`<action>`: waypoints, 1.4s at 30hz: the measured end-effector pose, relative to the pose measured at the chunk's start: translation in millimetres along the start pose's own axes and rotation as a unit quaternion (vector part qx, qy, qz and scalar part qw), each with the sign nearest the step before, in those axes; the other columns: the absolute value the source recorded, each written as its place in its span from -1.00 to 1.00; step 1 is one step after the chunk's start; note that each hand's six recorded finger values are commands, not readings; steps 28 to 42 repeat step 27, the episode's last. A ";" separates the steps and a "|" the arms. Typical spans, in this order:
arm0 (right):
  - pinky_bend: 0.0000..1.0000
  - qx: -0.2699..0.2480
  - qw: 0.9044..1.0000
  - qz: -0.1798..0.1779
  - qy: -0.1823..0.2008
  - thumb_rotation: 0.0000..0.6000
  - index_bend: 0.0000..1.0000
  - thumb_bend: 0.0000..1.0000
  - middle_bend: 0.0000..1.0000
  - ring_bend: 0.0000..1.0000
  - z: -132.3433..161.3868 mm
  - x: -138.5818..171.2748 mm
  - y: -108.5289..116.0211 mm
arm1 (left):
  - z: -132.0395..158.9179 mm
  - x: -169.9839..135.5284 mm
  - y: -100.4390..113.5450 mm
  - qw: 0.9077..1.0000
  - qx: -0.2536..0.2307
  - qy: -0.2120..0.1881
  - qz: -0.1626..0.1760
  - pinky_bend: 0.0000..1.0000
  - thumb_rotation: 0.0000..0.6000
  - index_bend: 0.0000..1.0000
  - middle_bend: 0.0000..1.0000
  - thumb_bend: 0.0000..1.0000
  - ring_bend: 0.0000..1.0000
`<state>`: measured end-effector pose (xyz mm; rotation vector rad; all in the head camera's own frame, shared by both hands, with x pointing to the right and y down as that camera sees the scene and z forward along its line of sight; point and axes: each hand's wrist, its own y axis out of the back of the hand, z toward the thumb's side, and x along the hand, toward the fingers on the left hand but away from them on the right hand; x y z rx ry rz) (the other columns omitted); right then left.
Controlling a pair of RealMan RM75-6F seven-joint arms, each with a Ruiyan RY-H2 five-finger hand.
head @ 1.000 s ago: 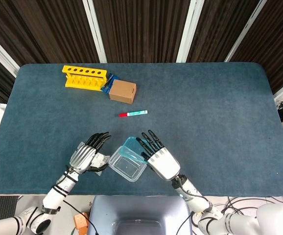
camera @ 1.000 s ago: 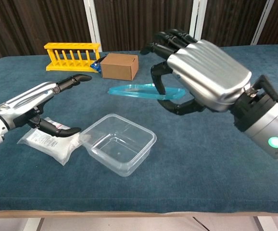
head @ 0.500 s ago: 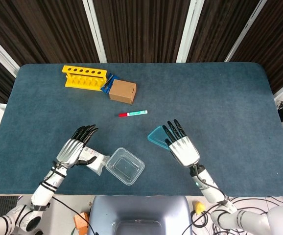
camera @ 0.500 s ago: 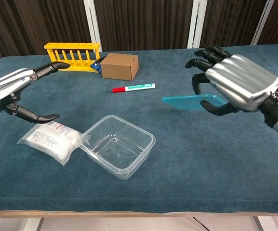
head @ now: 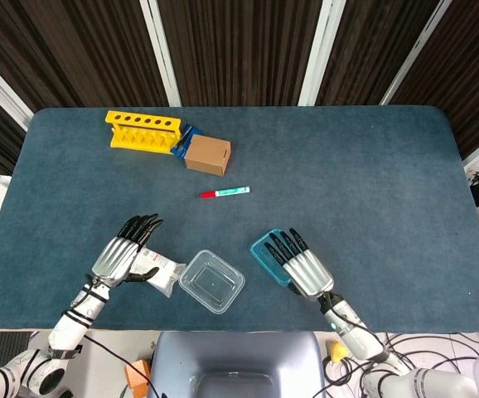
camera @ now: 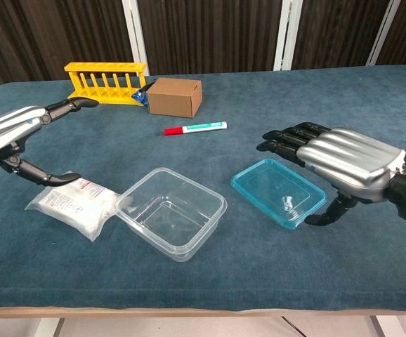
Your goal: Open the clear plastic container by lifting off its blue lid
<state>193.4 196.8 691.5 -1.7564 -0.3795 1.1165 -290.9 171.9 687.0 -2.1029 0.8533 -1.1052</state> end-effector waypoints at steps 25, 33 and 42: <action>-1.00 -0.120 0.960 -0.033 -0.251 1.00 -1.00 -0.90 -1.00 -1.00 -182.4 230.0 57.1 | -50.5 -139.3 51.9 0.977 0.164 0.133 0.010 -1.00 1.00 -1.00 -1.00 -0.40 -1.00; -1.00 -0.114 0.959 -0.043 -0.254 1.00 -1.00 -0.90 -1.00 -1.00 -184.4 237.3 59.2 | -52.0 -144.8 51.6 0.977 0.166 0.135 0.010 -1.00 1.00 -1.00 -1.00 -0.40 -1.00; -1.00 -0.114 0.959 -0.043 -0.254 1.00 -1.00 -0.90 -1.00 -1.00 -184.4 237.3 59.2 | -52.0 -144.8 51.6 0.977 0.166 0.135 0.010 -1.00 1.00 -1.00 -1.00 -0.40 -1.00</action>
